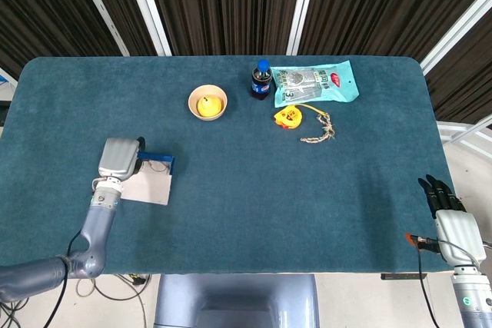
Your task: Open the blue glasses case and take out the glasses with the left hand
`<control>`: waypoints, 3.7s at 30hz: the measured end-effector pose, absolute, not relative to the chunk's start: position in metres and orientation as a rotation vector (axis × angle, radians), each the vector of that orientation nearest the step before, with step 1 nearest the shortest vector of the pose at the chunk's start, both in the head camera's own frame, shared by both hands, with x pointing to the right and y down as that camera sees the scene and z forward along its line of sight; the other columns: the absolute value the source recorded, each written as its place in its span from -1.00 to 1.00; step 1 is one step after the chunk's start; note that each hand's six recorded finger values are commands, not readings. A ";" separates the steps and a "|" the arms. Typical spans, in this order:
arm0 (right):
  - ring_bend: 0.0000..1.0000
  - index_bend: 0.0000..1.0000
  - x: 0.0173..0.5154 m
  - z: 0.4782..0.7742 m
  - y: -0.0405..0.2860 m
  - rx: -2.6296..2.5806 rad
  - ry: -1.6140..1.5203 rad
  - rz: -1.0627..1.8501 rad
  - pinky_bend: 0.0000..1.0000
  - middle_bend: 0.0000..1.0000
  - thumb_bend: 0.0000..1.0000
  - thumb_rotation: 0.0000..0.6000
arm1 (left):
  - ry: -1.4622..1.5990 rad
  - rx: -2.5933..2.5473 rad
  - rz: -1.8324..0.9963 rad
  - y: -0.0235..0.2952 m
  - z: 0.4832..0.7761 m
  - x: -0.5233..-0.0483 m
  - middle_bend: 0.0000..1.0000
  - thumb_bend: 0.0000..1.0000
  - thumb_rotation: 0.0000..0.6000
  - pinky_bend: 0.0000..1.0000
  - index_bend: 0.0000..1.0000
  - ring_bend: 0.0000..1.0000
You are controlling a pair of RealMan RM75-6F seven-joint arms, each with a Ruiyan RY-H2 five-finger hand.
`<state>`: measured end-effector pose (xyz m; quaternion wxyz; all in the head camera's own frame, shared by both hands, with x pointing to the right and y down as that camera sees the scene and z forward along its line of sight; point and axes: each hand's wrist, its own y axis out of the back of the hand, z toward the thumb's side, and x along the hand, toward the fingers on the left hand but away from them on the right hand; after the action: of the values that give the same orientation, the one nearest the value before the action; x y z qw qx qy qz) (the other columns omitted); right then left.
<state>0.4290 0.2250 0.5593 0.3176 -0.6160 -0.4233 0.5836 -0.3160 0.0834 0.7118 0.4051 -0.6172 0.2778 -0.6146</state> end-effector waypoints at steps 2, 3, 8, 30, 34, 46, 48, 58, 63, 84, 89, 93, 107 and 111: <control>-1.00 -1.00 0.429 0.559 0.225 -1.621 -1.114 1.536 -0.60 -1.00 -0.59 1.00 | 0.698 -1.551 -1.548 0.084 0.711 -0.317 1.00 -0.10 1.00 1.00 0.30 0.83; -1.00 -1.00 0.429 0.559 0.225 -1.621 -1.114 1.537 -0.60 -1.00 -0.59 1.00 | 0.697 -1.548 -1.546 0.084 0.711 -0.318 1.00 -0.09 1.00 1.00 0.30 0.83; -1.00 -1.00 0.429 0.560 0.225 -1.621 -1.112 1.537 -0.60 -1.00 -0.59 1.00 | 0.691 -1.547 -1.558 0.086 0.712 -0.322 1.00 -0.10 1.00 1.00 0.30 0.83; -1.00 -1.00 0.429 0.560 0.225 -1.621 -1.113 1.537 -0.60 -1.00 -0.59 1.00 | 0.719 -1.515 -1.632 0.076 0.721 -0.338 1.00 -0.36 1.00 1.00 -0.16 0.81; -1.00 -1.00 0.429 0.559 0.225 -1.620 -1.113 1.537 -0.60 -1.00 -0.59 1.00 | 0.711 -1.507 -1.650 0.076 0.723 -0.341 1.00 -0.49 1.00 1.00 -0.36 0.80; -1.00 -1.00 0.429 0.559 0.225 -1.619 -1.113 1.534 -0.60 -1.00 -0.59 1.00 | 0.731 -1.545 -1.633 0.082 0.714 -0.342 1.00 -0.41 1.00 1.00 -0.10 0.83; -1.00 -1.00 0.429 0.559 0.225 -1.619 -1.113 1.534 -0.60 -1.00 -0.59 1.00 | 0.722 -1.577 -1.615 0.088 0.710 -0.339 1.00 -0.38 1.00 1.00 -0.09 0.83; -1.00 -1.00 0.428 0.558 0.225 -1.622 -1.115 1.530 -0.60 -1.00 -0.59 1.00 | 0.611 -1.673 -1.638 0.127 0.707 -0.339 1.00 -0.37 1.00 1.00 -0.06 0.84; -1.00 -1.00 0.429 0.558 0.225 -1.622 -1.116 1.531 -0.60 -1.00 -0.59 1.00 | 0.598 -1.688 -1.654 0.132 0.711 -0.336 1.00 -0.36 1.00 1.00 -0.04 0.84; -1.00 -1.00 0.429 0.558 0.225 -1.620 -1.118 1.532 -0.60 -1.00 -0.59 1.00 | 0.598 -1.695 -1.701 0.134 0.727 -0.338 1.00 -0.28 1.00 1.00 0.03 0.85; -1.00 -1.00 0.429 0.558 0.225 -1.620 -1.118 1.532 -0.60 -1.00 -0.59 1.00 | 0.595 -1.700 -1.702 0.135 0.728 -0.337 1.00 -0.26 1.00 1.00 0.04 0.85; -1.00 -1.00 0.429 0.558 0.225 -1.620 -1.119 1.532 -0.60 -1.00 -0.59 1.00 | 0.592 -1.703 -1.704 0.136 0.730 -0.336 1.00 -0.24 1.00 1.00 0.06 0.85; -1.00 -1.00 0.429 0.558 0.225 -1.620 -1.120 1.530 -0.60 -1.00 -0.59 1.00 | 0.595 -1.712 -1.708 0.138 0.732 -0.334 1.00 -0.03 1.00 1.00 0.22 0.85; -1.00 -1.00 0.429 0.558 0.225 -1.620 -1.124 1.528 -0.60 -1.00 -0.59 1.00 | 0.603 -1.725 -1.699 0.138 0.730 -0.331 1.00 -0.03 1.00 1.00 0.22 0.85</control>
<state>0.4289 0.2251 0.5575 0.3180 -0.6156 -0.4271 0.5809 -0.3310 0.1378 0.7302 0.3175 -0.6555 0.2291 -0.6458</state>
